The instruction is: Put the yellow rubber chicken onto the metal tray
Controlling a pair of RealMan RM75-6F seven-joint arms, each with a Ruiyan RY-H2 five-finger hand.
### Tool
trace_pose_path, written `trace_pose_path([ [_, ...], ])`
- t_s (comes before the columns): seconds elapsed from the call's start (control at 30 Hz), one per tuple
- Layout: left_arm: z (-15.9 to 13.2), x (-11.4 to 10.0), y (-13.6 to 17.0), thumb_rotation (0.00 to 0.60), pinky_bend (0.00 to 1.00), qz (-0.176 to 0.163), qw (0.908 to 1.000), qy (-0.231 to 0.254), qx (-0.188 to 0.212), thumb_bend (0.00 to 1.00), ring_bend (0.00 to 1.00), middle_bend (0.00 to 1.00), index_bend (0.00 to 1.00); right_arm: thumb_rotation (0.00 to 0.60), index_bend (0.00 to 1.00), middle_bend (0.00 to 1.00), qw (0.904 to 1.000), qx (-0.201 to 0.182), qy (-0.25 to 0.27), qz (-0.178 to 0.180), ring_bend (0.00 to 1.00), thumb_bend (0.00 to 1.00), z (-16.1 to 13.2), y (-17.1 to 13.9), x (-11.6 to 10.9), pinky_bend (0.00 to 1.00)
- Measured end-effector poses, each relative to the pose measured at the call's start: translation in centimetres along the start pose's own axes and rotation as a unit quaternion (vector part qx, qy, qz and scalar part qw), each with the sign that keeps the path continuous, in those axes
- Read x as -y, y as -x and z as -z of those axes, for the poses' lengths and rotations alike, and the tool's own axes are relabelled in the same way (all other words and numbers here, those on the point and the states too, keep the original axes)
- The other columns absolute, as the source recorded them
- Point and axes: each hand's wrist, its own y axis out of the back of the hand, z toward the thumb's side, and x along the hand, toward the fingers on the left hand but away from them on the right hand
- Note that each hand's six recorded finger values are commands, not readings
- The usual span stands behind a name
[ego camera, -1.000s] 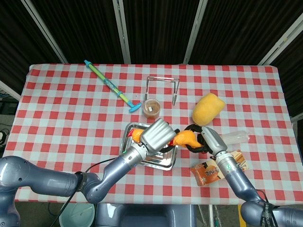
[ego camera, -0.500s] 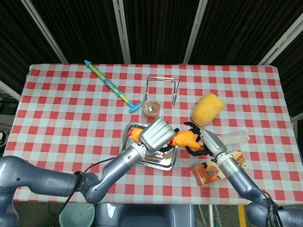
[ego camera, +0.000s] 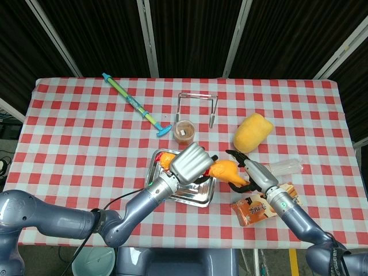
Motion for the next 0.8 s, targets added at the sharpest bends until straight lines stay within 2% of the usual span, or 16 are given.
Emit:
trace_pose_path([
  [0.03,0.0,0.0,0.0,0.600,0.72,-0.001,1.0000,-0.003,-0.001,0.65,0.62,0.69,0.60,0.600,0.00,0.07,1.0000,0.001,-0.001,0.000,0.02,0.38,0.0,0.0,-0.1,0.20],
  [0.13,0.1,0.1,-0.1,0.600,0.72,-0.004,0.9999,-0.014,-0.002,0.65,0.62,0.69,0.60,0.600,0.00,0.06,1.0000,0.004,-0.006,-0.002,0.02,0.25,0.2,-0.2,-0.2,0.17],
  [0.23,0.3,0.3,-0.3,0.600,0.72,-0.010,0.9993,-0.035,-0.005,0.64,0.62,0.69,0.60,0.600,0.00,0.06,0.9999,0.008,-0.013,-0.004,0.02,0.16,0.3,-0.4,-0.4,0.17],
  [0.57,-0.2,0.6,-0.7,0.600,0.72,-0.007,0.9993,-0.037,-0.001,0.65,0.62,0.69,0.61,0.600,0.00,0.06,0.9998,0.014,-0.011,0.000,0.02,0.15,0.3,-0.1,-1.0,0.17],
  [0.7,-0.5,0.8,-0.7,0.600,0.72,-0.003,0.9995,-0.031,0.001,0.65,0.62,0.69,0.61,0.600,0.01,0.08,0.9999,0.011,-0.005,0.004,0.08,0.15,0.1,0.0,-1.1,0.19],
  [0.8,-0.7,0.9,-0.8,0.600,0.72,-0.001,0.9996,-0.028,0.003,0.64,0.62,0.69,0.60,0.600,0.05,0.12,0.9999,0.010,0.000,0.009,0.12,0.15,0.1,0.3,-1.1,0.22],
])
